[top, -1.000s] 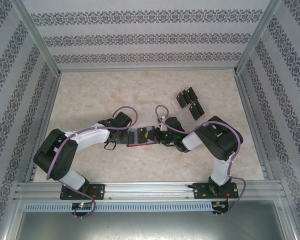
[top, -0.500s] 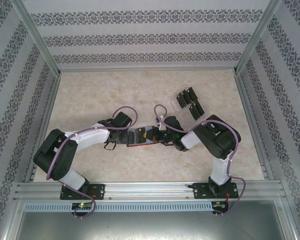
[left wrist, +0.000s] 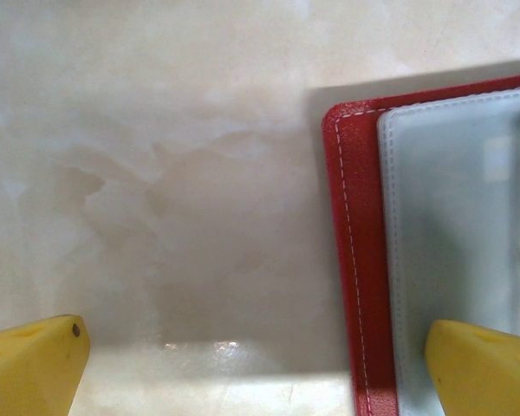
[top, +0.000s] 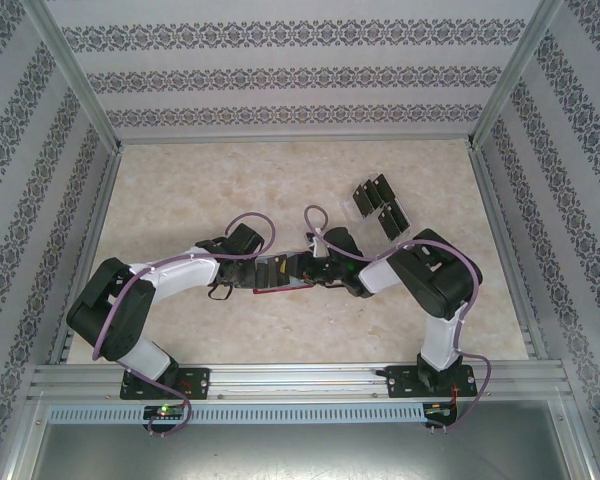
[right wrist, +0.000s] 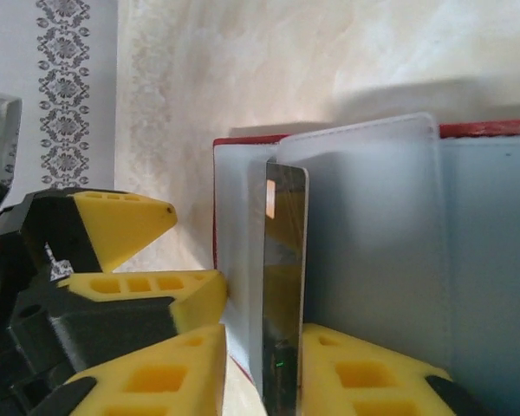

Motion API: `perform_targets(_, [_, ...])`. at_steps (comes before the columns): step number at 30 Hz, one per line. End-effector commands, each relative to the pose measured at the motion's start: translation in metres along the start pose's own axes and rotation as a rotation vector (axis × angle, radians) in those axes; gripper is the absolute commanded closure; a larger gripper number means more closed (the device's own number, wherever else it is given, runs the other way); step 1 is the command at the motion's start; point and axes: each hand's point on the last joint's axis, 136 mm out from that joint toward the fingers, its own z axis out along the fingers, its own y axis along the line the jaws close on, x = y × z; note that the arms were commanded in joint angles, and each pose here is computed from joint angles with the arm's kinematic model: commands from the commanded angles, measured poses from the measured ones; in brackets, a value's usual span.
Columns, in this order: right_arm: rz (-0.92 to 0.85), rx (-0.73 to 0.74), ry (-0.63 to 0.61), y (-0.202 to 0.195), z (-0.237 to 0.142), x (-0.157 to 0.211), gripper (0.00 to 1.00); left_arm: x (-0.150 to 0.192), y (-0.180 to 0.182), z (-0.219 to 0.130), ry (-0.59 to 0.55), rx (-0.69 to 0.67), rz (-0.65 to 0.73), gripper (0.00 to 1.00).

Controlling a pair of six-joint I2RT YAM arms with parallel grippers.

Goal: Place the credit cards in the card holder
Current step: Insert the credit card into the card slot.

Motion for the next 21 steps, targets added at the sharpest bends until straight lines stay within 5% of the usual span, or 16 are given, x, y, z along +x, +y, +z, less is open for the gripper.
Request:
perform_targets(1, [0.021, 0.092, 0.043, -0.016, -0.008, 0.011, 0.62, 0.016, 0.01, 0.001, 0.043, -0.046, 0.024, 0.0])
perform_targets(5, [-0.003, 0.123, 0.023, -0.008, -0.023, 0.001, 0.53, 0.015, 0.01, -0.001, 0.042, -0.045, 0.023, 0.0])
perform_targets(10, [-0.009, 0.182, 0.009, -0.012, -0.037, -0.005, 0.54, 0.01, 0.009, -0.008, 0.032, -0.04, 0.028, 0.0])
perform_targets(16, [0.016, 0.22, 0.032, -0.031, -0.032, 0.002, 0.8, -0.005, -0.002, -0.027, -0.006, 0.004, 0.032, 0.0])
perform_targets(21, [0.04, 0.245, 0.04, -0.046, -0.028, 0.007, 0.86, -0.02, -0.018, -0.04, -0.033, 0.06, 0.034, 0.0])
